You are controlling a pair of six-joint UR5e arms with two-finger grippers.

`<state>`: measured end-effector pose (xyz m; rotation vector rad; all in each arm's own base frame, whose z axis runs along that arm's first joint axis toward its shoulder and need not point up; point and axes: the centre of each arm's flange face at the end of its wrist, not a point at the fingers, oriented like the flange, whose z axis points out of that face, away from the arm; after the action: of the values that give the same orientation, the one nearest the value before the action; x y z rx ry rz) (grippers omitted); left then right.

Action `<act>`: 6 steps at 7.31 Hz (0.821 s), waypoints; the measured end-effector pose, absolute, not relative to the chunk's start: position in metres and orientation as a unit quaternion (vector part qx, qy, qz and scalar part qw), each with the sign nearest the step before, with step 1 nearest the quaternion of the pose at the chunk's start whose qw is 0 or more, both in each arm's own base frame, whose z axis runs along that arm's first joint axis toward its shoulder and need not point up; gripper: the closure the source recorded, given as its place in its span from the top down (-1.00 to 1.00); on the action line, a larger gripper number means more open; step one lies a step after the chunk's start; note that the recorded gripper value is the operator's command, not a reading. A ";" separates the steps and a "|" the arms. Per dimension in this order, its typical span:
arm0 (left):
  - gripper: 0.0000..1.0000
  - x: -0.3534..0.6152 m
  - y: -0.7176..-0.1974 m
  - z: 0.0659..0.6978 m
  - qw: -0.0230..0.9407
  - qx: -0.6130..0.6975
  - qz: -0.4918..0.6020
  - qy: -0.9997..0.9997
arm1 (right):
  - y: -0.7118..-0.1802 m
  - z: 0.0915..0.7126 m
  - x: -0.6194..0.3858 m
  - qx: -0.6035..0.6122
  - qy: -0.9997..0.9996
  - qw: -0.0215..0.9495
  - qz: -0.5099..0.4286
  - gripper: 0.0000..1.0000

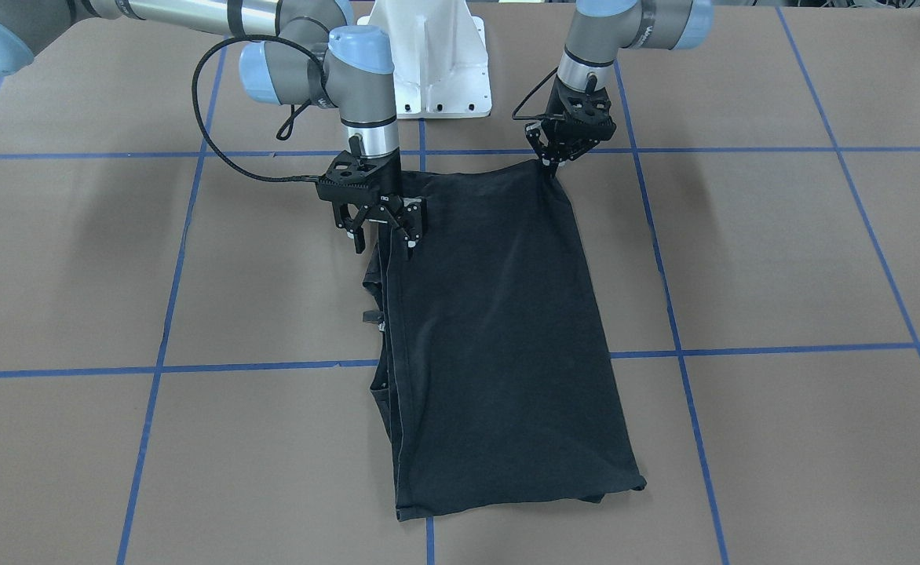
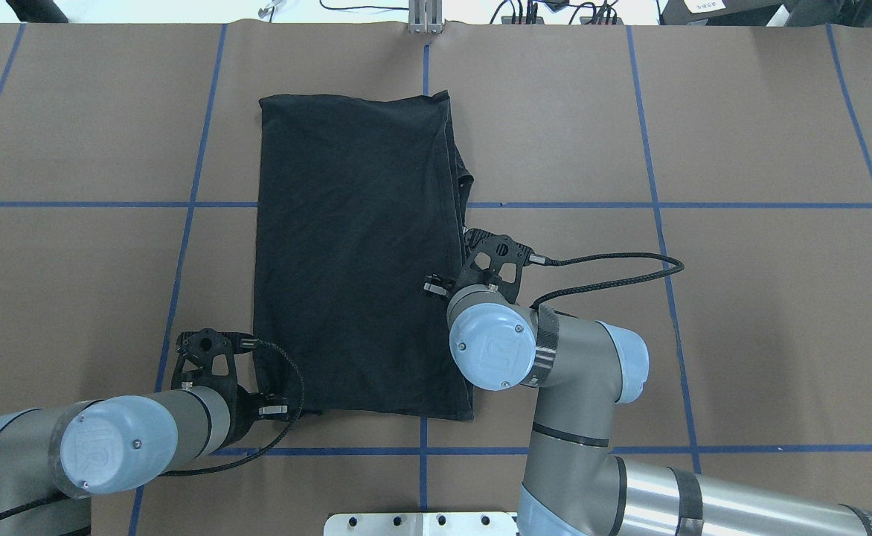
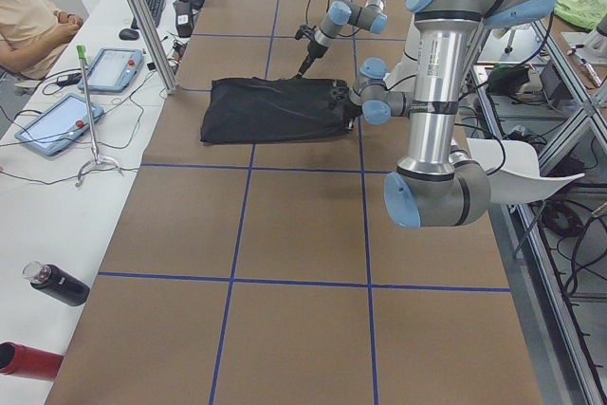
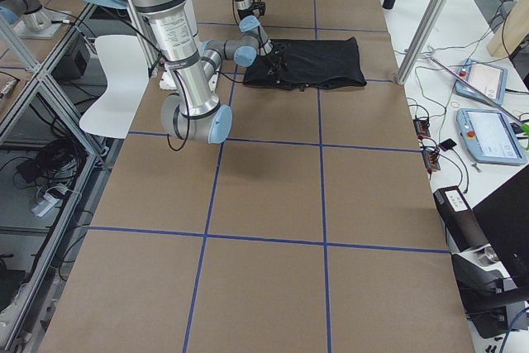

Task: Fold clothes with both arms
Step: 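Move the right gripper to the other shirt corner nearest the robot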

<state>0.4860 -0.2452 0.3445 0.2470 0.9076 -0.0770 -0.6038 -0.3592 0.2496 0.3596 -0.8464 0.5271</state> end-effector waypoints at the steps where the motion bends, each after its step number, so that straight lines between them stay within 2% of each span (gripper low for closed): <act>1: -1.00 0.486 -0.245 0.344 0.891 0.119 -0.037 0.437 | -0.356 0.253 -0.609 0.175 -0.399 0.863 0.254 0.38; 6: -1.00 0.486 -0.245 0.344 0.890 0.119 -0.037 0.438 | -0.344 0.257 -0.619 0.179 -0.395 0.864 0.254 0.38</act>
<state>0.4864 -0.2448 0.3444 0.2468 0.9088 -0.0763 -0.6192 -0.3443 0.2573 0.3754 -0.8284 0.5325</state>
